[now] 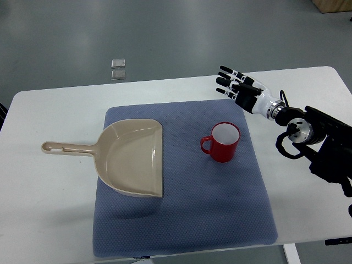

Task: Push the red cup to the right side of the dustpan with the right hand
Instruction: 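Lower the right hand toward the mat beside the red mug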

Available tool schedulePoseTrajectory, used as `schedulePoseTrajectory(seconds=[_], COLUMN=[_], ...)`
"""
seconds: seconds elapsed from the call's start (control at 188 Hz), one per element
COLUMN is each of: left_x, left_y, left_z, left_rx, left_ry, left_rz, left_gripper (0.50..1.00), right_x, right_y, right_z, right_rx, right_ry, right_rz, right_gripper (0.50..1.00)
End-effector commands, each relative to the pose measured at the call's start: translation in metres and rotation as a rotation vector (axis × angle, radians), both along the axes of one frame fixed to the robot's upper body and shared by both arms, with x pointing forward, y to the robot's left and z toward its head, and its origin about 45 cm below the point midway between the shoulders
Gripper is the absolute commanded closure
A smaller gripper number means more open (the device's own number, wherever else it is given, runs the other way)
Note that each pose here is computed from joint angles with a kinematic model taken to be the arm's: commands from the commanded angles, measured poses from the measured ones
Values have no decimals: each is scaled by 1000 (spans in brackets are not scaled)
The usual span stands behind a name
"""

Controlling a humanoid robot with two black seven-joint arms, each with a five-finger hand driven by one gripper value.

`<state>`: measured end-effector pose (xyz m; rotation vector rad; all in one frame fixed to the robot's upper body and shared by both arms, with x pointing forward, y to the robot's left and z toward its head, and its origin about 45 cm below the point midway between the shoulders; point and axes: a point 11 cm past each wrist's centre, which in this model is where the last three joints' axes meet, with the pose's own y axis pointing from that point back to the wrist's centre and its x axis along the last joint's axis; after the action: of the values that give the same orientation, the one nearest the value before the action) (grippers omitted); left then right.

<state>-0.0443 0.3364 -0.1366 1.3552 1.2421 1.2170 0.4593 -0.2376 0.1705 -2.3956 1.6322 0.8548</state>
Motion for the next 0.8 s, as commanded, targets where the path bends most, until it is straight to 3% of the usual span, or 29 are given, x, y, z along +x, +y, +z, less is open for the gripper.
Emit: schedulePoseTrajectory(seconds=[0.0,0.414,0.797], left_x=[-1,-1,0], left_y=[0,0,0], left_z=[0,0,0], left_rx=[0,0,0], left_ry=[1,0,-1], left_rz=[0,2,1], left_gripper=[500,500,500], right_x=[1,1,-10], right_y=[0,-10,-52], right_z=[1,3,14], right_rx=[-5,-38,-180], right_ry=[-3,-15,-147], right_rz=[3,1,115], right_gripper=[566,566,566])
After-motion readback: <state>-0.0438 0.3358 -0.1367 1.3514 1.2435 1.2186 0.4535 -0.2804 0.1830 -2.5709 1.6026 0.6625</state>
